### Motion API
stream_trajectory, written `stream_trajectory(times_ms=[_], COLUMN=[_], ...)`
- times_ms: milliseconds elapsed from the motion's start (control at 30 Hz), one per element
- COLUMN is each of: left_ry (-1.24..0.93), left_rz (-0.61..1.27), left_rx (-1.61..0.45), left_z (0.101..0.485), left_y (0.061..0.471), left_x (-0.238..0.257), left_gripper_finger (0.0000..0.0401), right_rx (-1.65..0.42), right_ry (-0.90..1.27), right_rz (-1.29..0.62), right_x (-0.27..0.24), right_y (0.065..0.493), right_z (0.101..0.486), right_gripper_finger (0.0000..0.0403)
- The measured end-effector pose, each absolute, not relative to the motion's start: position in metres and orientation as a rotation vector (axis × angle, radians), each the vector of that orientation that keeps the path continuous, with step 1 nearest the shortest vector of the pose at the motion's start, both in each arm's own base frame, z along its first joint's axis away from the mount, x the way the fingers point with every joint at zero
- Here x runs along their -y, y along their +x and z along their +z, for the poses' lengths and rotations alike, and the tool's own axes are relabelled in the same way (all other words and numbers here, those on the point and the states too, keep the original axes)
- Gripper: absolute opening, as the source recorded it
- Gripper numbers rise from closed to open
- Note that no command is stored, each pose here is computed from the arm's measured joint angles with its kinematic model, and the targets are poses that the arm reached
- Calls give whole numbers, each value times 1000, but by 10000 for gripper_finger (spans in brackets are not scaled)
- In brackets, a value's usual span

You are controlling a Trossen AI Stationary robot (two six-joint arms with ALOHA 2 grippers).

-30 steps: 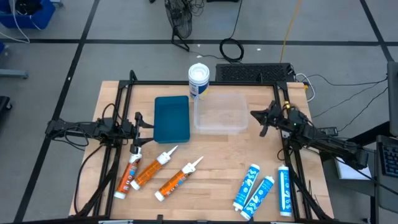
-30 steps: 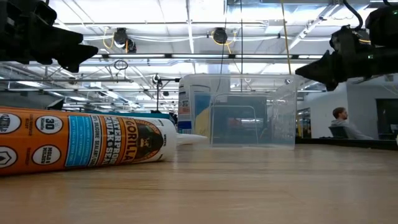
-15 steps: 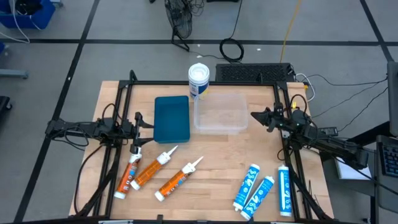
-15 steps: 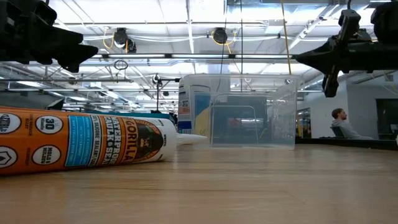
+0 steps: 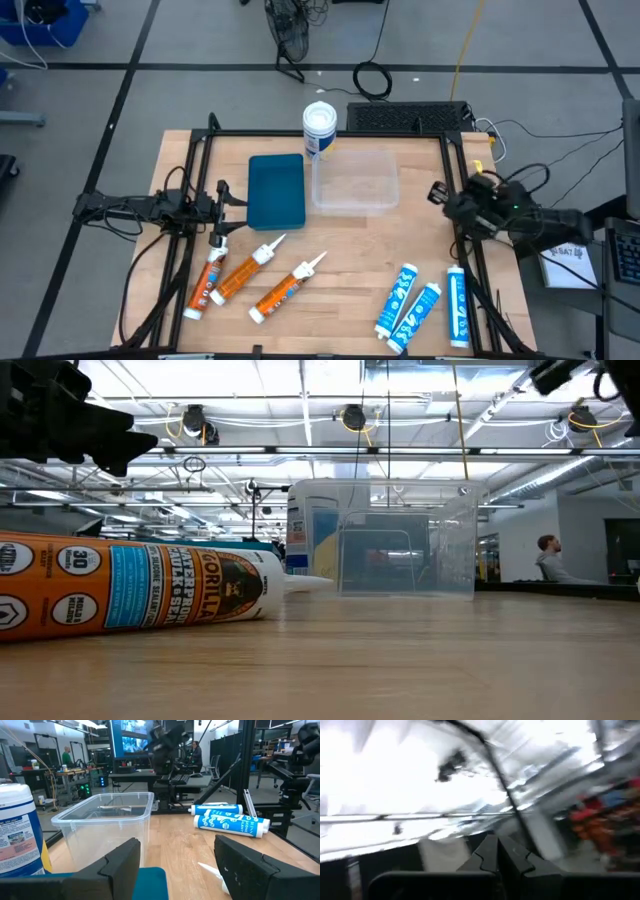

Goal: Pick & place silicon tubes, Sealant and Lysol wipes
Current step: Put the blue caulk tube into the blue bin

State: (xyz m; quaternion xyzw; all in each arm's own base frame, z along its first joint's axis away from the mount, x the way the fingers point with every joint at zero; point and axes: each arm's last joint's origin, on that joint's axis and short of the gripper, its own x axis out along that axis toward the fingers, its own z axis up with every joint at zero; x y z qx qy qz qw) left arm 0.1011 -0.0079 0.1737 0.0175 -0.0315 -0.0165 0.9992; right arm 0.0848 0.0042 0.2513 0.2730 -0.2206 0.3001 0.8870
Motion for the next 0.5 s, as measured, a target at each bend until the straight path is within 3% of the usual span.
stream_trajectory(times_ms=[233,400,500], left_ry=[35,35,35], left_rz=[-33,-33,-33], left_rx=[63,63,63], left_z=[174,174,174], left_y=[101,101,101], left_x=[8,8,8], left_gripper_finger=[253,253,253], right_rx=[167,-141,-456], right_ry=[498,527,561], right_rz=[598,672,660], right_x=[-34,-80,-114], right_y=[131,184,216], right_z=[247,258,266], right_gripper_finger=[0,0,0])
